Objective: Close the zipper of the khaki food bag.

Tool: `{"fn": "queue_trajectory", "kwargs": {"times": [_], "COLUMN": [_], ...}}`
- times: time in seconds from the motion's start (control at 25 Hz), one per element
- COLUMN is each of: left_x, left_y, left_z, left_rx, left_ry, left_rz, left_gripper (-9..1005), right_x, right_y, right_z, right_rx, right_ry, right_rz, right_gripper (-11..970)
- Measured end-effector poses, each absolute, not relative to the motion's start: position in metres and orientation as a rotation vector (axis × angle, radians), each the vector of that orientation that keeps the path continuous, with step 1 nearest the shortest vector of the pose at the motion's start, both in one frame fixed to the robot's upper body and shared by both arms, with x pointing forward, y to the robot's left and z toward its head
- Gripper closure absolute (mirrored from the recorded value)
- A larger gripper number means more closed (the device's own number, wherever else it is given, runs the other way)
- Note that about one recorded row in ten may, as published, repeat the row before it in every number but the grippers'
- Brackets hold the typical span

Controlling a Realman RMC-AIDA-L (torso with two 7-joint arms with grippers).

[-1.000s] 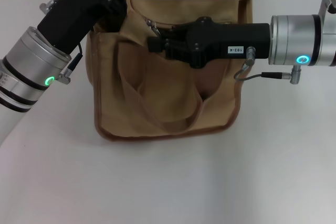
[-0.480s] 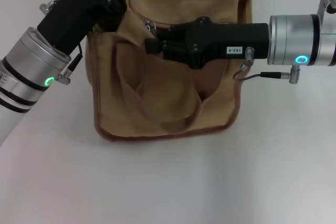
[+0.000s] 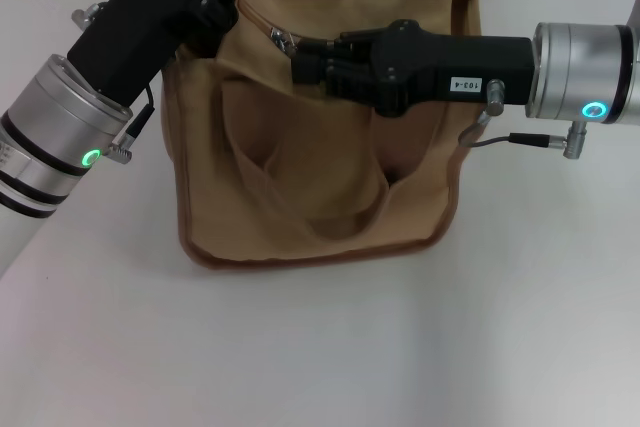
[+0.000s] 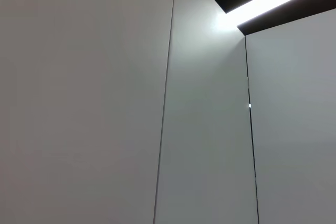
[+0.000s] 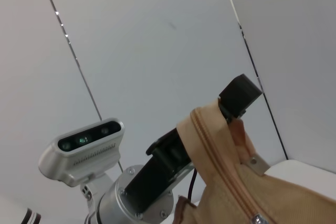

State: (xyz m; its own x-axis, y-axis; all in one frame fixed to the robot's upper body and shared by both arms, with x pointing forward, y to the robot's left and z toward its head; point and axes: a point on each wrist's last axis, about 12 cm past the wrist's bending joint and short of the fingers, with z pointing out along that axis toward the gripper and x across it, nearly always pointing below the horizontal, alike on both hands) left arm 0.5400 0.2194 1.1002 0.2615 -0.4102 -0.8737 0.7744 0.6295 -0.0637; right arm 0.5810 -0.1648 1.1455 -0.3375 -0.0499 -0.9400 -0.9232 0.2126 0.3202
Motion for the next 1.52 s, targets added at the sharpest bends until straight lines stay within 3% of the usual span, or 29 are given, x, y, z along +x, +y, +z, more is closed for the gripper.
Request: {"fn": "queue_trajectory", "kwargs": {"times": [1.36,1.52], "left_x": [0.5393,0.5393], "left_y": [0.2197,0.2197], "left_z": [1.0998,1.0998], "left_rx": [0.419,0.419], "left_ry": [1.021,1.021], "left_rz": [-0.836,-0.835], "left_gripper": [981,981], "right_x": [0.5828,0.5829], "right_y": [-0.1629,-0.1630], "right_z": [1.1449,1.1450], "right_rx": [-0.943,-0.942], "right_ry": [1.616,1.616], "right_rz": [1.240,1.239], "right_gripper": [780,888]}}
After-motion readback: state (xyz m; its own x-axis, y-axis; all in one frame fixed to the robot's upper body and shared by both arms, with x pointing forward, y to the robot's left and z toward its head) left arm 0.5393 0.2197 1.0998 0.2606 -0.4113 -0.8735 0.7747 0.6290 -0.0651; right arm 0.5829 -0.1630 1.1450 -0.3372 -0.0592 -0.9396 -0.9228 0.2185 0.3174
